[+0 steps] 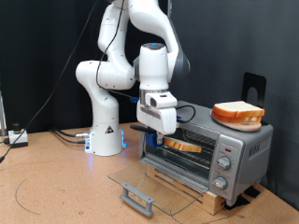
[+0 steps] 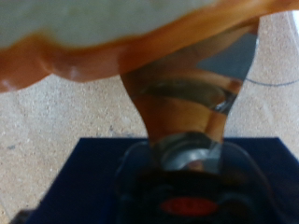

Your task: Make a piece of toast with the oven

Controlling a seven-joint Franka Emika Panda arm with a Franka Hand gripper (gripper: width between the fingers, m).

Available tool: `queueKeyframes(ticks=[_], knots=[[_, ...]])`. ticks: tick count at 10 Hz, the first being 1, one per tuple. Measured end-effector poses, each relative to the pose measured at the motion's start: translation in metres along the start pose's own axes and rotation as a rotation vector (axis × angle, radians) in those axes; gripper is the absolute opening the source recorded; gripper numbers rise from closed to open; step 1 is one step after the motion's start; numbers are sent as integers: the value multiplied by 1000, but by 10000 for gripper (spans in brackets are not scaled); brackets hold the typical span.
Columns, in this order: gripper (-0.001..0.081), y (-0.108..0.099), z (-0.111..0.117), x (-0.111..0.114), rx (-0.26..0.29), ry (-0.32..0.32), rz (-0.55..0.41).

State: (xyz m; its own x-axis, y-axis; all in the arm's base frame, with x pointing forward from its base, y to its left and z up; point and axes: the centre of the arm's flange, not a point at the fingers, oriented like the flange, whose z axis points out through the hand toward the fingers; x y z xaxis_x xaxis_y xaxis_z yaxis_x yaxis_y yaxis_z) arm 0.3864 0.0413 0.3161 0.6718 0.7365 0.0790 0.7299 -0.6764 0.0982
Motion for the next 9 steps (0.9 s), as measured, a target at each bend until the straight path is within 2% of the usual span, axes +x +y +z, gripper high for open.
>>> queueKeyframes(ticks=[5,8,9], knots=[[394,23,-17,-21,-17,18,-20],[394,31,-29,-26,-60,3,-154],[394,30,-30,-26,-68,0,-172]])
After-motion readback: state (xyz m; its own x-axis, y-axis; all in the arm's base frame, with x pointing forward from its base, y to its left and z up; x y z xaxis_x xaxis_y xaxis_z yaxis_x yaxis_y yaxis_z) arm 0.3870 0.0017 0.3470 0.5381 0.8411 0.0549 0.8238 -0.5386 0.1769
